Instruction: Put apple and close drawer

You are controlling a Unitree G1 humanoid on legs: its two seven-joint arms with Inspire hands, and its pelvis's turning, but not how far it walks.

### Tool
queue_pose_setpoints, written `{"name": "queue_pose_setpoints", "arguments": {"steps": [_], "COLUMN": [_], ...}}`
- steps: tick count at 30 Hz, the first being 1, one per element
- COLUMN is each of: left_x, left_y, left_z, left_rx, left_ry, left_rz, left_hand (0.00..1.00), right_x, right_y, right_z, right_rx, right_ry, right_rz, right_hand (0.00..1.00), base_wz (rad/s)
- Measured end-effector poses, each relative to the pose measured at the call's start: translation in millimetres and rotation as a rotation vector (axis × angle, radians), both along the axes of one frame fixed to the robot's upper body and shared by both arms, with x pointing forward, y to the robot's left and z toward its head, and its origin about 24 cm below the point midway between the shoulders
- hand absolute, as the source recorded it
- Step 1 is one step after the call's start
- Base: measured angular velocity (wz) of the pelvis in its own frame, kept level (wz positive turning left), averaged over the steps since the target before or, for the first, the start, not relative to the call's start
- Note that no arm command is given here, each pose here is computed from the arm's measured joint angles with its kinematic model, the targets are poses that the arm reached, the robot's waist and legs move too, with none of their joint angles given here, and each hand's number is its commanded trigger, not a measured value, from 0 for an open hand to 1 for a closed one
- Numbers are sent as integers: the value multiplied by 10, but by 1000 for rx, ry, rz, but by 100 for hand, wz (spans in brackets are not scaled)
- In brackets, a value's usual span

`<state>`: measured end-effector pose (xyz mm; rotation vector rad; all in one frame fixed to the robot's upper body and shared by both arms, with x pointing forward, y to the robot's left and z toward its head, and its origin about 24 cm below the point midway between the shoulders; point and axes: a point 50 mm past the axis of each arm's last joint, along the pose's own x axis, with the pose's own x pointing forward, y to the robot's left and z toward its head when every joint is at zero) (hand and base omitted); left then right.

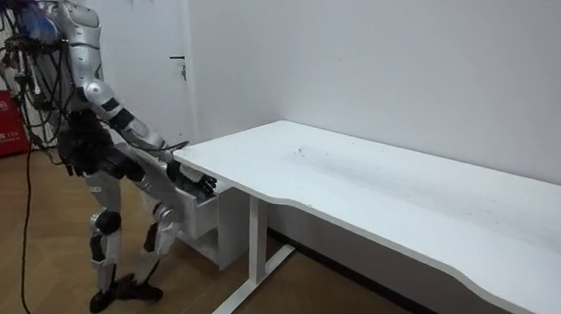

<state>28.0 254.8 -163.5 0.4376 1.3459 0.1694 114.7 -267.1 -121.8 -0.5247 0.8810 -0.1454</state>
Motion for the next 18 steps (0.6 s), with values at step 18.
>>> {"name": "queue_pose_setpoints", "arguments": {"steps": [18], "left_x": [-205], "left_y": [183], "left_z": [67], "left_rx": [101], "left_ry": [60], "left_rz": [63], "left_hand": [0], "right_x": [-782], "right_y": [-1], "right_z": [-364], "right_rx": [149], "right_ry": [330], "right_rz": [-319], "right_hand": [0], "base_wz": [4]}}
